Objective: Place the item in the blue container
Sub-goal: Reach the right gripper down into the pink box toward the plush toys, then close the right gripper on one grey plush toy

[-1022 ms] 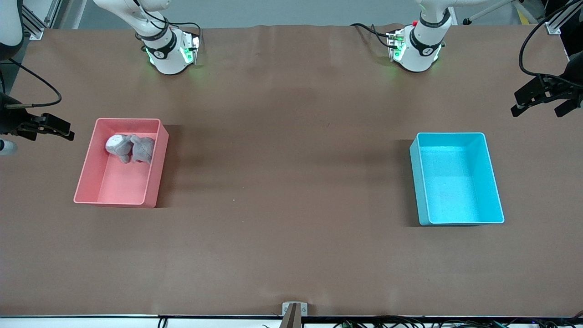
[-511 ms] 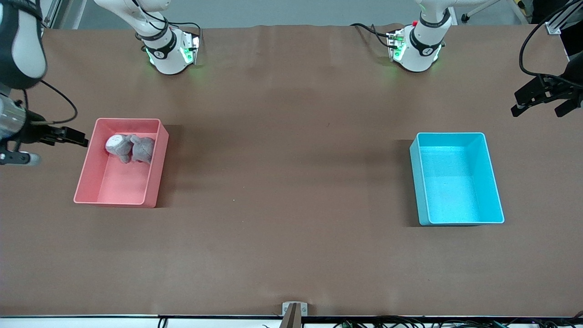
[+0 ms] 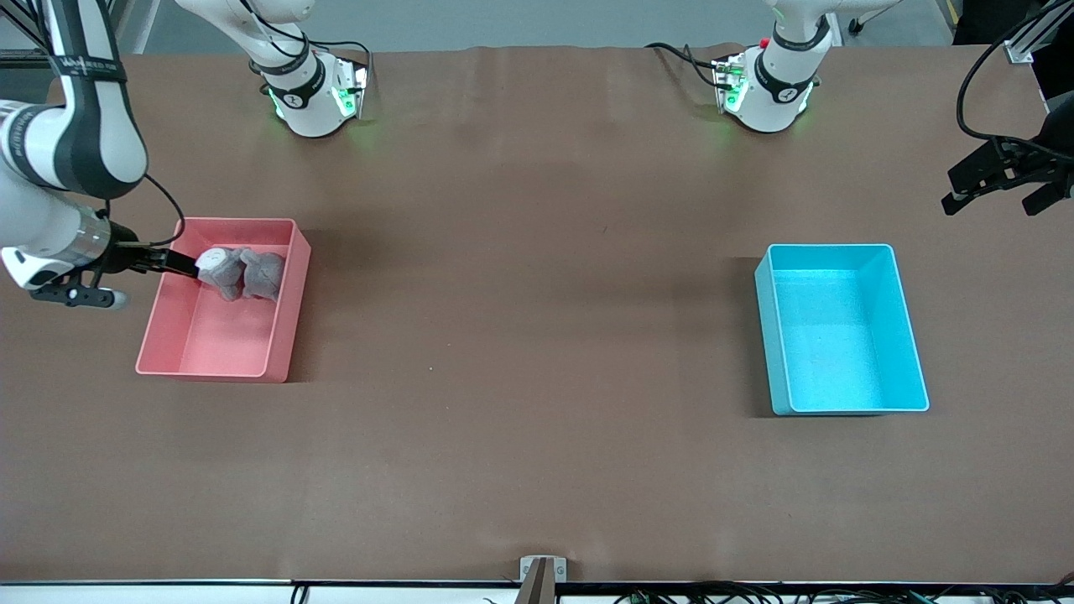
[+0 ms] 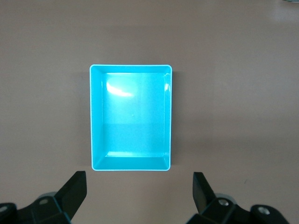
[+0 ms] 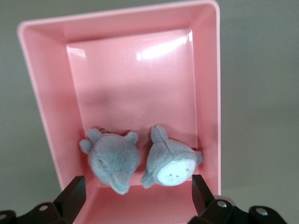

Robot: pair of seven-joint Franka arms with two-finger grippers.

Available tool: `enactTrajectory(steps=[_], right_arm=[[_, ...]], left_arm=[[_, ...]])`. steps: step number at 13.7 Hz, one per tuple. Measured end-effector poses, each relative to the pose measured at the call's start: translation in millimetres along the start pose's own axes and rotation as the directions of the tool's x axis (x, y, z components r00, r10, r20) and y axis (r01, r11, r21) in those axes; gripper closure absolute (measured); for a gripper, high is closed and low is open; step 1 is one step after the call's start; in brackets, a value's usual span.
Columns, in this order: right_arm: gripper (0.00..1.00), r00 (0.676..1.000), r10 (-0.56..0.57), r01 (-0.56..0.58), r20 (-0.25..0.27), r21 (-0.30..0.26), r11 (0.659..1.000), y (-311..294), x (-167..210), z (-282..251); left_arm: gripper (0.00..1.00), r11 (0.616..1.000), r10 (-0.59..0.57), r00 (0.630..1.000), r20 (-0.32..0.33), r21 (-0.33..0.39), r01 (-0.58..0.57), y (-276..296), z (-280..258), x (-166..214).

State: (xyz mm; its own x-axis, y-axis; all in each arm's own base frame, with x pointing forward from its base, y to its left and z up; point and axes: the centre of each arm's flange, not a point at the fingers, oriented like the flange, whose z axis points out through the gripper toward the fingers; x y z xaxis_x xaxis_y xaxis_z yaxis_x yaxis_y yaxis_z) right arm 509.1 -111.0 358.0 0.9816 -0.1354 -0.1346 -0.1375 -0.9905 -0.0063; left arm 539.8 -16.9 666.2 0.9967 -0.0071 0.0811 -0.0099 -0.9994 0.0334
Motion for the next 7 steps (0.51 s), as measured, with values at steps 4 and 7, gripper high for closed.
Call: enactTrajectory(steps=[4, 7], right_arm=[[0.0, 0.998, 0.059, -0.059, 0.0, 0.007, 0.998, 24.8, -17.8, 39.0], [0.0, 0.99, 0.14, -0.14, 0.007, 0.007, 0.99, 22.3, -29.0, 61.8]], left_arm=[[0.0, 1.0, -0.001, 1.0, 0.0, 0.0, 0.001, -0.3, -0.1, 0.0], [0.0, 1.0, -0.001, 1.0, 0.0, 0.0, 0.001, -0.3, -0.2, 0.0]])
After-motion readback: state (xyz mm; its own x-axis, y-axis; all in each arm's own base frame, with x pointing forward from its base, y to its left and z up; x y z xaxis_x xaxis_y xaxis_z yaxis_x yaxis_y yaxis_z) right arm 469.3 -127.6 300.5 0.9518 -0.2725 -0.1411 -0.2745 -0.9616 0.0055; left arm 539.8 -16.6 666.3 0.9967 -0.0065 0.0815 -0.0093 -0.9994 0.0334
